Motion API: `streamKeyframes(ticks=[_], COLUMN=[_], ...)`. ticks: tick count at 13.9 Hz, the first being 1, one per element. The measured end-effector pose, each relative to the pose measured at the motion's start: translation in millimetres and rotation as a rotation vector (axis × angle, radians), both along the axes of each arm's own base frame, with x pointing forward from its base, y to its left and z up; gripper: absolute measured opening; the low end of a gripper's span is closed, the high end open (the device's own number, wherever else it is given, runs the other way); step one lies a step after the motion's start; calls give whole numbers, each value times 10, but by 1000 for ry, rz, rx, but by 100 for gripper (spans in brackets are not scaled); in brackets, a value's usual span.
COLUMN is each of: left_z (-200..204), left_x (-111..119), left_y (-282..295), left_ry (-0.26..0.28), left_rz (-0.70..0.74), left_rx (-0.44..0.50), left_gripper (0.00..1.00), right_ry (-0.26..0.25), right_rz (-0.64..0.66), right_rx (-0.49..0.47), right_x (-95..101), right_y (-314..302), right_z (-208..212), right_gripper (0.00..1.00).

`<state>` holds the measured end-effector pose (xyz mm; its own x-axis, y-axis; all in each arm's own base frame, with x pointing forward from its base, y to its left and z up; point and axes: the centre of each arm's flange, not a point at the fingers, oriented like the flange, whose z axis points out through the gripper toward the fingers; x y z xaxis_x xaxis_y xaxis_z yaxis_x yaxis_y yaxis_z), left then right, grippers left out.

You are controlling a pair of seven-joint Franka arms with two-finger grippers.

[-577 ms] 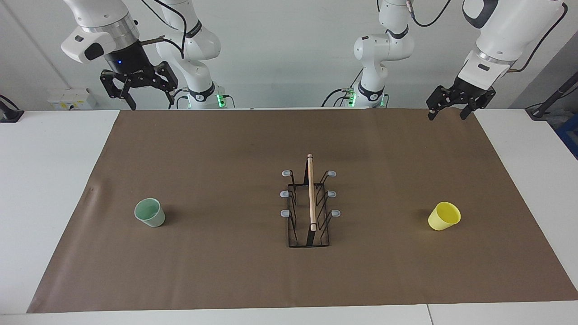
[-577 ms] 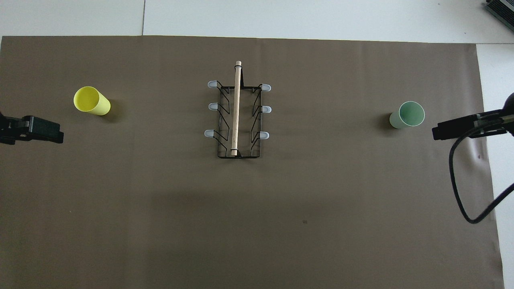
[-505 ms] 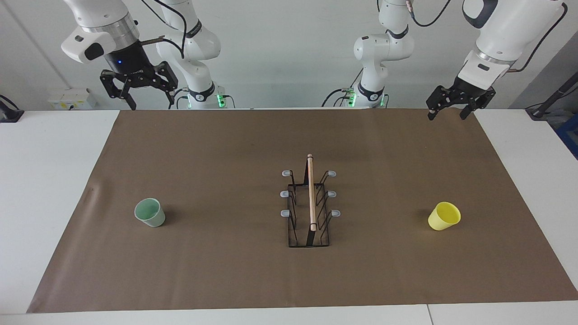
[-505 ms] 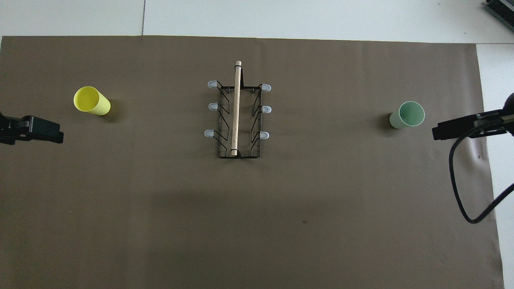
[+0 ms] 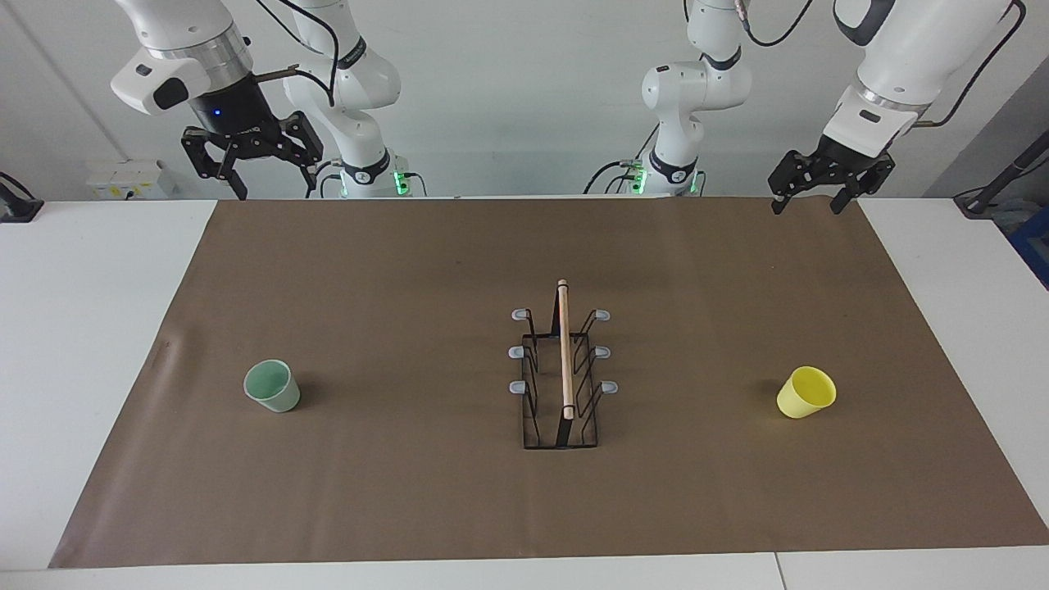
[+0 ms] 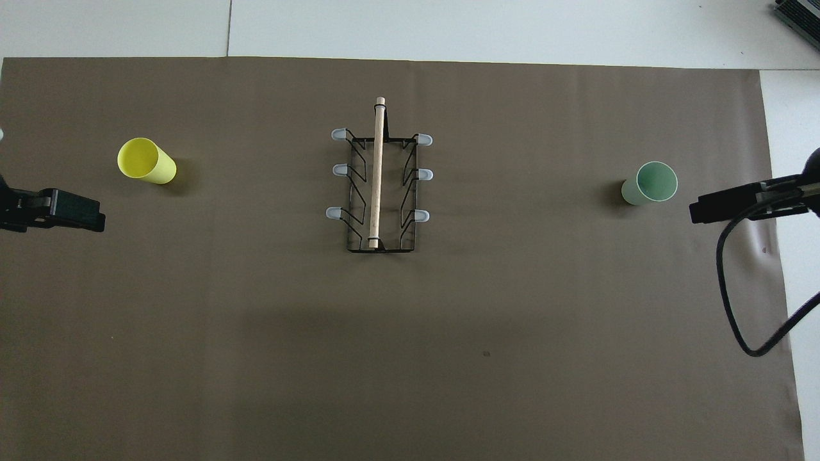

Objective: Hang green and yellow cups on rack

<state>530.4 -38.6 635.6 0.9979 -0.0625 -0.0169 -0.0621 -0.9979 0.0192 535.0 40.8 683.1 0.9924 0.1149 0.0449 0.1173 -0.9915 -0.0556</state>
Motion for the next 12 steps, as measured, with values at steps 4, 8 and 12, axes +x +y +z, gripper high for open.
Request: streamKeyframes(ticks=[4, 8, 12], left_z=[-14, -24, -57], left_x=[-16, -41, -50], left_y=[-17, -166, -184], left_ry=[14, 20, 28], left_rz=[-5, -33, -38], left_rx=[1, 2, 3], left_gripper=[100, 100, 100], right_ry=[0, 0, 0], right_rz=[0, 0, 0], right_rx=[0, 0, 0], right_x=[0, 0, 0], right_y=[0, 0, 0], right_z=[0, 0, 0], right_gripper=[100, 100, 100])
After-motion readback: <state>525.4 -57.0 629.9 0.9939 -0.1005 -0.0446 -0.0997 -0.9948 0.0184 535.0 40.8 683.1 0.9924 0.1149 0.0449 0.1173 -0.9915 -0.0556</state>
